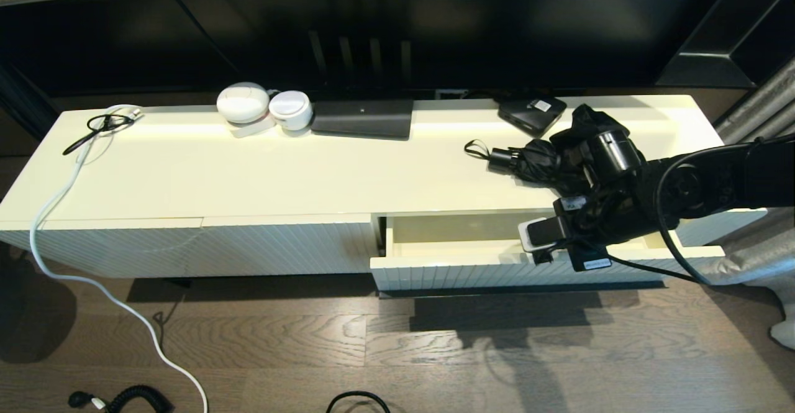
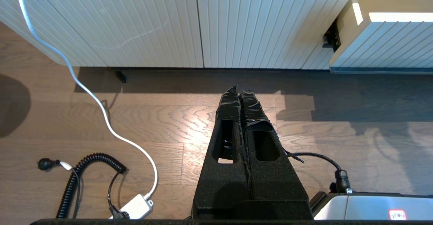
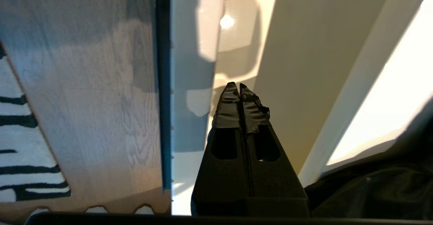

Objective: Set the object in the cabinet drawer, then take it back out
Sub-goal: Open the drawer

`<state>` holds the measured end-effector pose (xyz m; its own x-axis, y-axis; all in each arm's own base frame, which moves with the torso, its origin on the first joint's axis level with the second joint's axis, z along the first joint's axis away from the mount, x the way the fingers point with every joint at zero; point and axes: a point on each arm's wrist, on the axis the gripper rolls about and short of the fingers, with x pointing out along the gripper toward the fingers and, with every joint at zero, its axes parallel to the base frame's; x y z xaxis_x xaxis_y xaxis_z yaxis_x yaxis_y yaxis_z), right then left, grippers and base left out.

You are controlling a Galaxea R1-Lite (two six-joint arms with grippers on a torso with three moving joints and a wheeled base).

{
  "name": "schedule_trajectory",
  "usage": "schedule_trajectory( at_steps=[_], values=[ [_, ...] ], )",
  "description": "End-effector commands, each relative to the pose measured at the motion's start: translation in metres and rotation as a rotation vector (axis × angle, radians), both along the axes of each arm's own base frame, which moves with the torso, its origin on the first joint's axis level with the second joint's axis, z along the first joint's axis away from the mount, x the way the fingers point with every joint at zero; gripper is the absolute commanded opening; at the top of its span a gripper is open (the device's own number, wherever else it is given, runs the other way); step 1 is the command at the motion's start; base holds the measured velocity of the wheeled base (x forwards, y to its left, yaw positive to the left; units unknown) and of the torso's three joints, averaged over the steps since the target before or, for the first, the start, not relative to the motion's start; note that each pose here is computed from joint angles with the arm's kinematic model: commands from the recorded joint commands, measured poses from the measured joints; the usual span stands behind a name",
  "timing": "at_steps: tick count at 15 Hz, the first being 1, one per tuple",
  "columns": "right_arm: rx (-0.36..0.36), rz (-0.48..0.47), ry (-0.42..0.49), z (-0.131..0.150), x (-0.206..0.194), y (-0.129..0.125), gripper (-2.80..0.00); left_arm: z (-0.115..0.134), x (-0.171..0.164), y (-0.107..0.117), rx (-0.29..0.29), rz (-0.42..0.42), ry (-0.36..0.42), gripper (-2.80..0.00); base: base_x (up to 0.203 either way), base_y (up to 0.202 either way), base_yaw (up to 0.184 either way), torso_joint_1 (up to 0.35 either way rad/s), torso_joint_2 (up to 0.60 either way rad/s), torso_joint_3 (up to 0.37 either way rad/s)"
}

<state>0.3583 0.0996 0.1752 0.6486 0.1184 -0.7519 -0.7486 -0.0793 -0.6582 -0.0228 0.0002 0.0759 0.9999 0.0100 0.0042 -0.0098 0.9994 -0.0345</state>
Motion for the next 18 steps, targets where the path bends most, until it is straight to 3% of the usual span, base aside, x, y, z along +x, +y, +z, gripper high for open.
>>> schedule_trajectory(
  at_steps=[1,18],
  values=[
    [-0.009,0.007,0.013,-0.001,-0.001,0.000,-2.80,0.000,0.000,0.000,-0.001,0.000,0.000,-2.80,0.000,0.000,0.000,0.000,0.00,0.000],
    [-0.018,-0.018,0.155,-0.017,-0.029,0.001,-2.80,0.000,0.000,0.000,-0.001,0.001,0.001,-2.80,0.000,0.000,0.000,0.000,0.00,0.000]
  ],
)
